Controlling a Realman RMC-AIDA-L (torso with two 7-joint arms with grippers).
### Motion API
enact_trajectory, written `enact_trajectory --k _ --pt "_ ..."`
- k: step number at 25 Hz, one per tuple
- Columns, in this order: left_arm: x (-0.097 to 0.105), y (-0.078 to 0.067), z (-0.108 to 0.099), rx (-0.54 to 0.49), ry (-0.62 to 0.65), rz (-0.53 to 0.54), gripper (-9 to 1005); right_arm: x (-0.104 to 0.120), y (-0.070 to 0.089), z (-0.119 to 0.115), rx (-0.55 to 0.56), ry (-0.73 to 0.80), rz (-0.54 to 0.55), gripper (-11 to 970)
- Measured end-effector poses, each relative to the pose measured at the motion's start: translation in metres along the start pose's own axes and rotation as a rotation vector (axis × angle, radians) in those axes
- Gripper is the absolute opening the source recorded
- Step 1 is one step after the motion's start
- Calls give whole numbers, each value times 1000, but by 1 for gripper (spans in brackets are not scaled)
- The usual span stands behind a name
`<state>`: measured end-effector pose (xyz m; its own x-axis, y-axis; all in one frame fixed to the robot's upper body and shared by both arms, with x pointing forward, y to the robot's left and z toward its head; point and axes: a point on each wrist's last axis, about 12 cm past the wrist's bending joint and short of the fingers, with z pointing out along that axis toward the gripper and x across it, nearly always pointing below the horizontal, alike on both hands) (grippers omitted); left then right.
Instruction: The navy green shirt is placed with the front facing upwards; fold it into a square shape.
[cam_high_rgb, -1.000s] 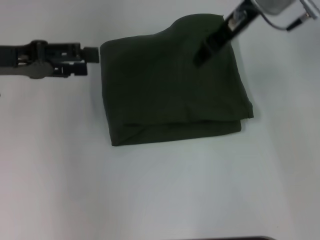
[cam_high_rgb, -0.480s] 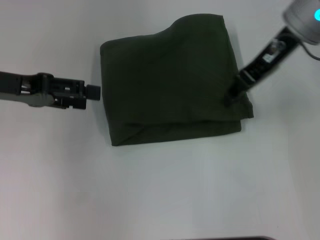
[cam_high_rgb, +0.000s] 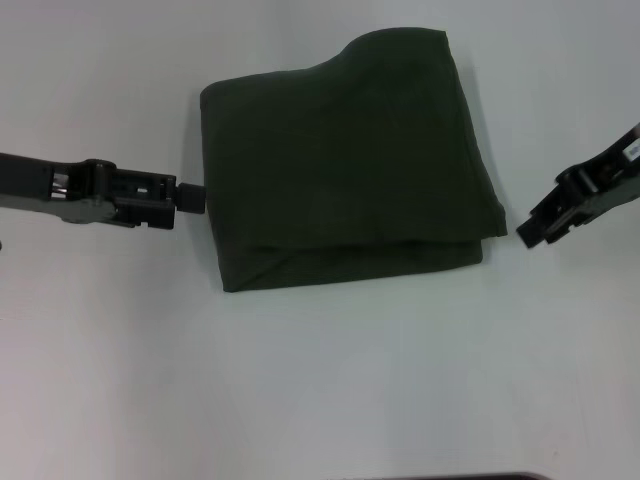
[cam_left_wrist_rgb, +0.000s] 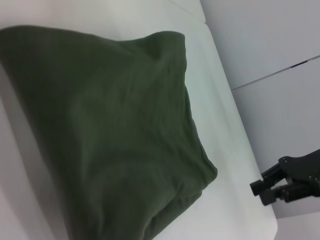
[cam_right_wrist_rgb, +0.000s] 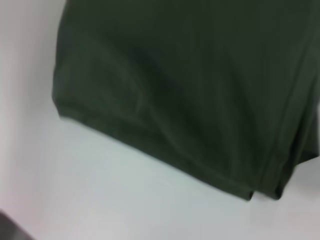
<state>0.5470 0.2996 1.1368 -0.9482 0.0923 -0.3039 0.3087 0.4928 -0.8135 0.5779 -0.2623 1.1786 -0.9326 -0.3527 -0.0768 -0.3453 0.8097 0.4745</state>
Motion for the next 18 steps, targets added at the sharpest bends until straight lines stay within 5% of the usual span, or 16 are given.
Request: enact_trajectory --k 4,11,18 --pt "-2 0 1 -6 -8 24 876 15 -25 -4 -83 -126 98 361" --pt "-4 2 1 -14 -34 40 875 62 -71 12 -398 -340 253 394" --pt "-9 -2 4 -9 -28 62 875 67 -80 31 -375 -353 290 516"
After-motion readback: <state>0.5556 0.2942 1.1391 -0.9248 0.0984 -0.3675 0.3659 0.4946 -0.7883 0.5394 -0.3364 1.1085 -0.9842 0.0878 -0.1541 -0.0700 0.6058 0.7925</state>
